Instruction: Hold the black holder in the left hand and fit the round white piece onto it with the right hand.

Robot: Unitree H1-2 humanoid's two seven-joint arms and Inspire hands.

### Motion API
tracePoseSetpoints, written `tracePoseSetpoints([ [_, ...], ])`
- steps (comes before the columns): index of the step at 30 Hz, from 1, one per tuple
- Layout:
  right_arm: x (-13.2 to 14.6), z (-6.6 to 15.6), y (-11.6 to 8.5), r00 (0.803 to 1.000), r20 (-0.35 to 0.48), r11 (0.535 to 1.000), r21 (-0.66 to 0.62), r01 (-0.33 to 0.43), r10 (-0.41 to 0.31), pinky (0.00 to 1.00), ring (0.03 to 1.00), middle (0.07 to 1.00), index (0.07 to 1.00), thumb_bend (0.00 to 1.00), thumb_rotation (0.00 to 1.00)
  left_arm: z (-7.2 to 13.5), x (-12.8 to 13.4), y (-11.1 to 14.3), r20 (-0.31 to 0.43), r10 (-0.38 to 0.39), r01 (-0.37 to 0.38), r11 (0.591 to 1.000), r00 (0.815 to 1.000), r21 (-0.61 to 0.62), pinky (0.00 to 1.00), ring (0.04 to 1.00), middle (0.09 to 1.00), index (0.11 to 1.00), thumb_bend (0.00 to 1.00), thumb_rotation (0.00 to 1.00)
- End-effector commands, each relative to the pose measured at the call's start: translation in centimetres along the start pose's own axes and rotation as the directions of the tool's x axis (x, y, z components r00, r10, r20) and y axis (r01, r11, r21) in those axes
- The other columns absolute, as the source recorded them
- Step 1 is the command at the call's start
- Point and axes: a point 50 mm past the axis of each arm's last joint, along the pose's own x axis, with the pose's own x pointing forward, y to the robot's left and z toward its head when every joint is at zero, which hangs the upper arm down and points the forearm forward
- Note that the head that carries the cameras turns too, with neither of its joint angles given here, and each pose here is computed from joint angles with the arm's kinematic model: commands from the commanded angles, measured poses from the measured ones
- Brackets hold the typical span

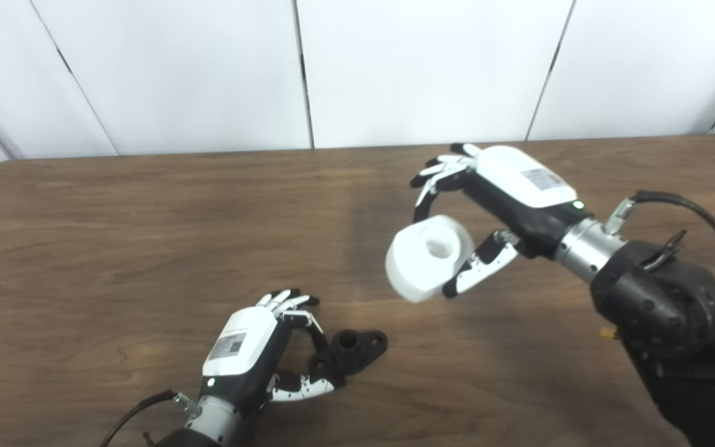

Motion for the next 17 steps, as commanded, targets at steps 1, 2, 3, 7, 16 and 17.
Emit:
tracePoseSetpoints([
  [1, 0.0, 1.2, -1.1, 0.997, 0.058, 0.998, -0.041, 0.046, -0.044, 1.0, 0.903, 0.805, 0.48, 0.53, 0.14, 0.4, -0.2, -1.3, -0.001, -0.084, 0.084, 0.996, 0.996, -0.009, 0.94, 0.933, 0.852, 0.492, 0.5, 0.06],
  [2, 0.1, 1.4, -0.9, 0.997, 0.066, 0.998, -0.041, 0.043, -0.04, 1.0, 0.903, 0.805, 0.48, 0.53, 0.14, 0.4, -0.2, -1.3, -0.001, -0.084, 0.084, 0.996, 0.996, -0.009, 0.94, 0.933, 0.852, 0.492, 0.5, 0.06],
  [3, 0.1, 1.6, -0.7, 0.997, 0.073, 0.998, -0.038, 0.04, -0.037, 1.0, 0.901, 0.804, 0.48, 0.53, 0.14, 0.5, -0.1, -1.3, -0.003, -0.085, 0.085, 0.996, 0.996, -0.009, 0.94, 0.933, 0.852, 0.492, 0.5, 0.06],
  [7, 0.4, 2.4, 0.1, 0.995, 0.091, 0.999, -0.008, 0.034, -0.034, 1.0, 0.906, 0.803, 0.479, 0.53, 0.14, 0.7, 0.0, -1.3, -0.007, -0.085, 0.085, 0.996, 0.996, -0.012, 0.95, 0.933, 0.851, 0.492, 0.5, 0.06],
  [16, 0.8, 3.8, 1.5, 0.992, 0.124, 0.999, 0.042, 0.008, -0.013, 1.0, 0.922, 0.812, 0.48, 0.53, 0.14, 1.2, 0.0, -1.3, -0.006, -0.086, 0.086, 0.996, 0.996, -0.018, 0.95, 0.934, 0.856, 0.492, 0.5, 0.06],
  [17, 0.8, 3.9, 1.6, 0.992, 0.124, 0.999, 0.042, 0.002, -0.007, 1.0, 0.923, 0.813, 0.48, 0.53, 0.14, 1.2, 0.0, -1.3, -0.006, -0.087, 0.087, 0.996, 0.996, -0.016, 0.95, 0.935, 0.856, 0.492, 0.5, 0.06],
])
